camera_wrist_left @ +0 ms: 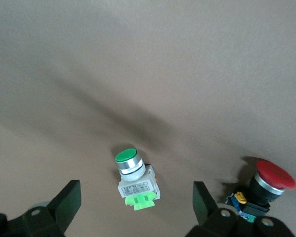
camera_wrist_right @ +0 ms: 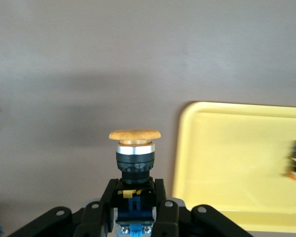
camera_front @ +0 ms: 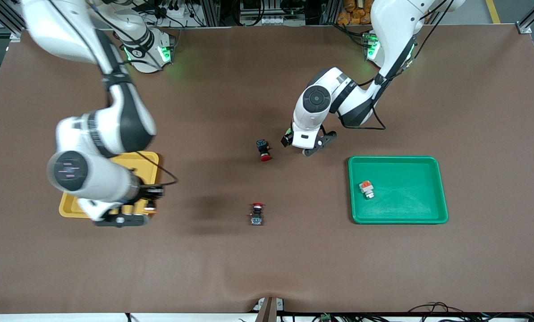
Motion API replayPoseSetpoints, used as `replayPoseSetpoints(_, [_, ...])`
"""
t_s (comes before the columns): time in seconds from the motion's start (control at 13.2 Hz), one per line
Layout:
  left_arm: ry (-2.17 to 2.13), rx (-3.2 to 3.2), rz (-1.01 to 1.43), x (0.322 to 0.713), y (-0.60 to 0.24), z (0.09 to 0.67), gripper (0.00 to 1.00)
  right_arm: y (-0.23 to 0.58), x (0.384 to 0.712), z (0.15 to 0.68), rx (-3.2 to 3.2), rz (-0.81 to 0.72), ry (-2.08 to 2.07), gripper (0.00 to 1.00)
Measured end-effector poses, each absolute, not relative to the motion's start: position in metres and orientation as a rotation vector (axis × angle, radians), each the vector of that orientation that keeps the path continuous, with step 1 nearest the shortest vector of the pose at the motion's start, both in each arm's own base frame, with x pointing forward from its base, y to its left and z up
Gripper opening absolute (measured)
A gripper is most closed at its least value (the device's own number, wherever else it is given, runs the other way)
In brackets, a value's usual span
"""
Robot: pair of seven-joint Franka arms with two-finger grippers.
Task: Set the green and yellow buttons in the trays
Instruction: 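Lower the yellow button into the yellow tray while the left gripper grasps green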
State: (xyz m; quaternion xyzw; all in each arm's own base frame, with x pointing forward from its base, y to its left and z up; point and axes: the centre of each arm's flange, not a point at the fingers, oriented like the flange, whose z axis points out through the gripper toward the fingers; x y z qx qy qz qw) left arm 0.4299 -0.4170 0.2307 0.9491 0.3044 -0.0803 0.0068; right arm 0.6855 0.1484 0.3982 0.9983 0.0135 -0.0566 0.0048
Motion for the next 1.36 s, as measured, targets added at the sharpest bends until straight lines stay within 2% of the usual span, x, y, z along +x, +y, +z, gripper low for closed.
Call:
replayPoseSetpoints(0.3, [0.975,2.953,-0.248,0.407,-0.437,0.205,1.0,0.067,0.687,0.375,3.133,-0.228,0.062,0.34])
replayPoseSetpoints(0.76, [1.028,3.004,-0.177,0.398,-0.437,0.182,1.0,0.036,0.687,0.305,3.131,-0.283,0.027,0.34])
replayPoseSetpoints(1.14, [1.02,3.005,-0.175,0.396,-0.44,0.182,0.48,-0.014,0.662,0.228,3.137,-0.343,0.026,0.34])
replayPoseSetpoints(1.21, [1.019,3.003,-0.172,0.397,-0.44,0.183,0.44,-0.019,0.659,0.218,3.136,-0.359,0.012,0.34])
replayPoseSetpoints(1.36, [1.016,3.001,-0.166,0.4,-0.439,0.184,0.44,-0.029,0.657,0.207,3.136,-0.383,-0.008,0.47])
